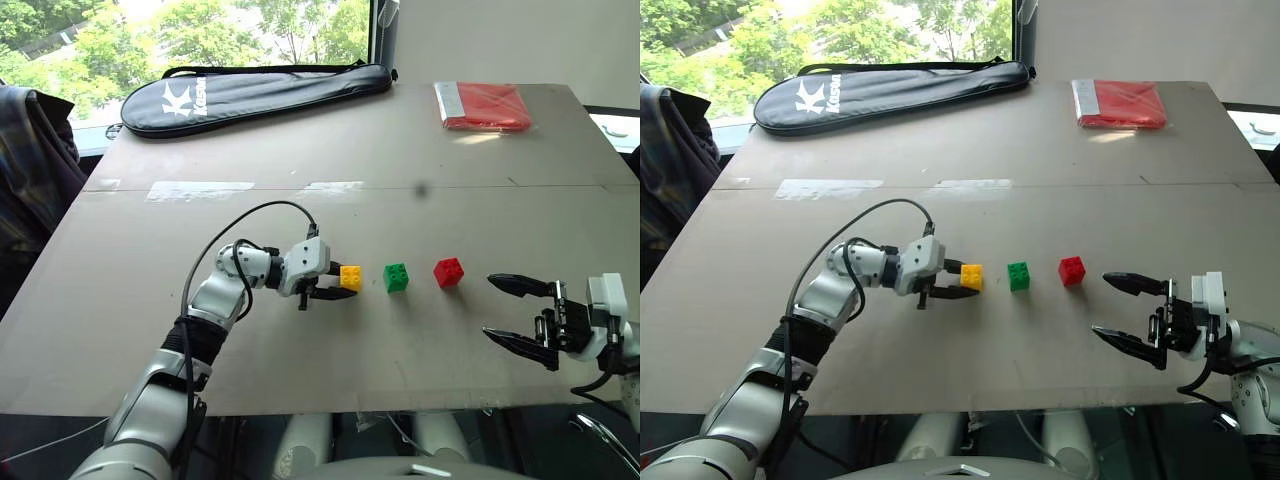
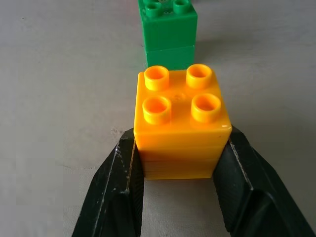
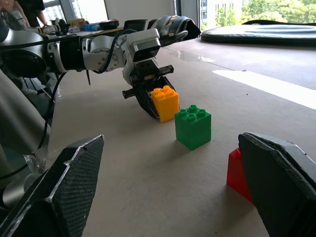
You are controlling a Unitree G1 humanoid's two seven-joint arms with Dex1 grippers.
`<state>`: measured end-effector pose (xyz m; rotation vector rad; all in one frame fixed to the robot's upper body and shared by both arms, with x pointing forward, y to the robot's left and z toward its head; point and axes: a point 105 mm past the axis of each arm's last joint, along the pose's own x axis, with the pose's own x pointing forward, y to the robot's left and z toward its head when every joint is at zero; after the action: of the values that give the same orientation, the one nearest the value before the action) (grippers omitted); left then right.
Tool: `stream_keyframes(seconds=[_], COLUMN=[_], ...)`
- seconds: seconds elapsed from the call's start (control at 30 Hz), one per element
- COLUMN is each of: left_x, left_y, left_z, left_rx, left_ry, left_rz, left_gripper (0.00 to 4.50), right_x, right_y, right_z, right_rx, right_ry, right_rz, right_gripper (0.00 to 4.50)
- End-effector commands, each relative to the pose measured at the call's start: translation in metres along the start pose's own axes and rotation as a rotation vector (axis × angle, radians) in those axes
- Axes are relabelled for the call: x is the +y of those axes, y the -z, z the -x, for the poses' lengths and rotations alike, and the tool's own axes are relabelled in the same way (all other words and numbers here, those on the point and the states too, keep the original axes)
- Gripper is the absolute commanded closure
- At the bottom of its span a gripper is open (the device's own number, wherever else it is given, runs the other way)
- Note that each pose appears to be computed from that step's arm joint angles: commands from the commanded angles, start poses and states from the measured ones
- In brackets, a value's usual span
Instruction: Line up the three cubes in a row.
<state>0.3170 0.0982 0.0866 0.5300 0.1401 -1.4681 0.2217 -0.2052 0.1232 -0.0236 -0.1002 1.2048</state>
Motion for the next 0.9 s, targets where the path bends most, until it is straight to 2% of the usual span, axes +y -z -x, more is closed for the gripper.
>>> stream_keyframes(seconds=[0.03,0.13,0.2,0.27,0.3,0.37,0.5,0.63,0.9], left_x=[0.001,-0.003,-0.003,-0.003,-0.003,-0.002,0.007,0.009,-0.025], left_y=[-0.002,0.001,0.002,0.003,0.003,0.004,0.010,0.004,-0.001], left_z=[0.002,0.001,0.002,0.002,0.003,0.003,0.006,0.021,0.056], left_rx=[-0.008,-0.009,-0.010,-0.012,-0.012,-0.006,0.027,-0.018,-0.105], left_ry=[0.017,0.043,0.043,0.035,0.032,0.018,-0.084,-0.182,-0.380], left_rz=[-0.026,0.005,0.021,0.033,0.034,0.026,-0.010,0.008,0.167], left_gripper=[3.17,3.17,2.10,1.52,0.94,0.11,0.04,0.04,0.04], right_x=[0.002,0.002,0.002,0.002,0.001,0.001,-0.001,-0.004,-0.010], right_y=[-0.011,-0.010,-0.010,-0.010,-0.010,-0.010,-0.010,-0.006,0.020], right_z=[0.003,0.004,0.004,0.003,0.003,0.003,0.003,0.006,0.019], right_rx=[-0.022,-0.027,-0.029,-0.030,-0.030,-0.029,-0.023,-0.002,0.084], right_ry=[0.018,0.034,0.037,0.037,0.036,0.034,0.030,0.060,0.193], right_rz=[0.061,0.065,0.067,0.068,0.069,0.070,0.067,0.055,-0.007], right_gripper=[0.00,0.00,0.00,0.00,0.00,0.00,0.00,0.00,0.00])
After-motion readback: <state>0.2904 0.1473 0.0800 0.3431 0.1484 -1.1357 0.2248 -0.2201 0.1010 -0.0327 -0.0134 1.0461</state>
